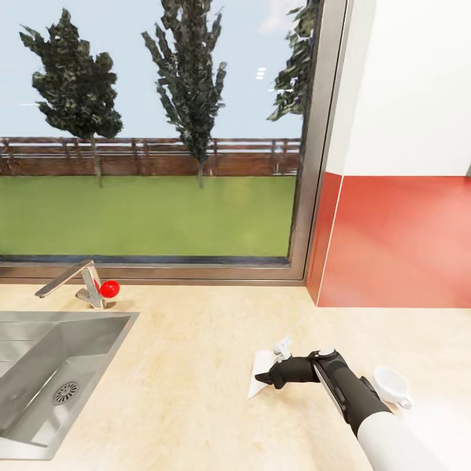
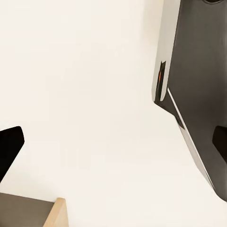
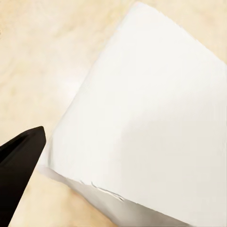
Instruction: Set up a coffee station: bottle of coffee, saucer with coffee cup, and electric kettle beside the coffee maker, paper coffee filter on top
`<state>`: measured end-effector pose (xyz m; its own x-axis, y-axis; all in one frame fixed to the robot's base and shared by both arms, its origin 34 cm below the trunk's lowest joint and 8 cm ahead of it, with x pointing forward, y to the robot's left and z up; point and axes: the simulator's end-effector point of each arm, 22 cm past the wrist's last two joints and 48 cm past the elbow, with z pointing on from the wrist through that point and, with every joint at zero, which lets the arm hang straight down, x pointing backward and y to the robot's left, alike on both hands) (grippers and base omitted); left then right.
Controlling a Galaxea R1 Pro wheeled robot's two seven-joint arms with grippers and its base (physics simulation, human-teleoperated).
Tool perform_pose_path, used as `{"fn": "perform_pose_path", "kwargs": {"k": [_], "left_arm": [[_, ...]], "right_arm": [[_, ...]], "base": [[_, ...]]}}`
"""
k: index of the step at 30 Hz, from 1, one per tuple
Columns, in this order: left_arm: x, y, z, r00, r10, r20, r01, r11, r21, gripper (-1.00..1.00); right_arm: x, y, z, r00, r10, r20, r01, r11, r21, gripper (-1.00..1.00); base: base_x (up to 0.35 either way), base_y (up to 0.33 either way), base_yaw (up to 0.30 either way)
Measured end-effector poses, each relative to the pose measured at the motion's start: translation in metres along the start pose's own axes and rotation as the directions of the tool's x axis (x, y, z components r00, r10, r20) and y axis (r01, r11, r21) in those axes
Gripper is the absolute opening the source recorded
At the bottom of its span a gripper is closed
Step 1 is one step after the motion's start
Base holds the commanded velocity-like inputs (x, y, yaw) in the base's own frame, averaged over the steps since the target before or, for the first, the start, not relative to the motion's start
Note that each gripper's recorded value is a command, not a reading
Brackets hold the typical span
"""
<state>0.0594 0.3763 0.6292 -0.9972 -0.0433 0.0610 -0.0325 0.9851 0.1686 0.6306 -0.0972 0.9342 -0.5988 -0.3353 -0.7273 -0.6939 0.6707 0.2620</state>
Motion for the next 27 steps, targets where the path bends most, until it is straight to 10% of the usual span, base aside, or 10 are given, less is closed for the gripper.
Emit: {"fn": "perform_pose_path", "kwargs": {"k": [27], "left_arm": [[0.0001,-0.0011,0.0000,1.000,0.000,0.000,0.000,1.000,0.001,1.00]], "right_arm": [[-0.0058,0.0011,-0.0008,1.000,-0.012,0.011,0.012,1.000,0.001,-1.00]], "base": [[0.000,0.000,0.000]]}}
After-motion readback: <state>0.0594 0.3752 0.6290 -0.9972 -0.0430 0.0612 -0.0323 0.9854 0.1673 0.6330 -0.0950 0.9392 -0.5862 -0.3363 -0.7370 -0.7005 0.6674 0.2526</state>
